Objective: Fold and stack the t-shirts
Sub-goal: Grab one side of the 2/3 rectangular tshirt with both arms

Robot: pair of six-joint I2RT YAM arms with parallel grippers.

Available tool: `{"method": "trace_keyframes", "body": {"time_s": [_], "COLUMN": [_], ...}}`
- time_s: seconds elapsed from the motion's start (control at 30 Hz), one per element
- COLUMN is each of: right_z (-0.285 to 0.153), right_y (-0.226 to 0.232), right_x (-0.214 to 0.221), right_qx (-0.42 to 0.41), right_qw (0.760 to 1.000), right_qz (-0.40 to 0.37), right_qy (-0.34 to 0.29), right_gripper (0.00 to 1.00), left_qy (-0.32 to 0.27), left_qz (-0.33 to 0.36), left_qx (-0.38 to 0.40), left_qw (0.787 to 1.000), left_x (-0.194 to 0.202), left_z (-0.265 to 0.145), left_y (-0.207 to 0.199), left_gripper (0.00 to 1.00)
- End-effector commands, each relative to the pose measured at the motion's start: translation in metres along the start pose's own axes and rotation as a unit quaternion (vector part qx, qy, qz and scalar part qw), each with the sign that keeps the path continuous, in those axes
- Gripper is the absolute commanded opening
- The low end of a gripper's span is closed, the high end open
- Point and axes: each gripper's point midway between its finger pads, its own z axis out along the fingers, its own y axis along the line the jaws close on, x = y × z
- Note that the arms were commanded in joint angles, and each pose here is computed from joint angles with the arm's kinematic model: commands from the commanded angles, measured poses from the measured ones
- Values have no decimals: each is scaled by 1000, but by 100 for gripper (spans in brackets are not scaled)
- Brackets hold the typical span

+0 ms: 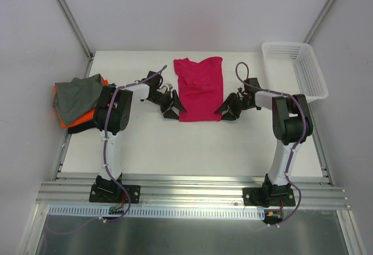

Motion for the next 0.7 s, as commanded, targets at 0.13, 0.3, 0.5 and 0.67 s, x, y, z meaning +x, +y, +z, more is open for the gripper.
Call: {"method": "trace_keyframes", "body": {"time_s": [0.13,0.3,0.5,0.67], "right_z": [3,0,-12,-30], "right_y": [4,8,17,36], "right_x": [1,2,5,6], "right_qx": [0,-7,-13,-25], "right_qw": [1000,1000,1000,998], "right_qz": [-2,-12,-27,-52], "right_qy": [-3,-4,-5,-12], "right_gripper": [40,15,0,0], "left_qy": [-3,-6,-12,-10], "left_qz": [-4,-4,11,51], "left_qx": [-20,-19,-2,31], "left_qw": [1000,1000,1000,998], "left_x": [0,-1,-7,-8], "left_z": [7,6,-3,-14], "left_y": [12,11,-3,-29], "left_gripper": [35,4,0,0]}}
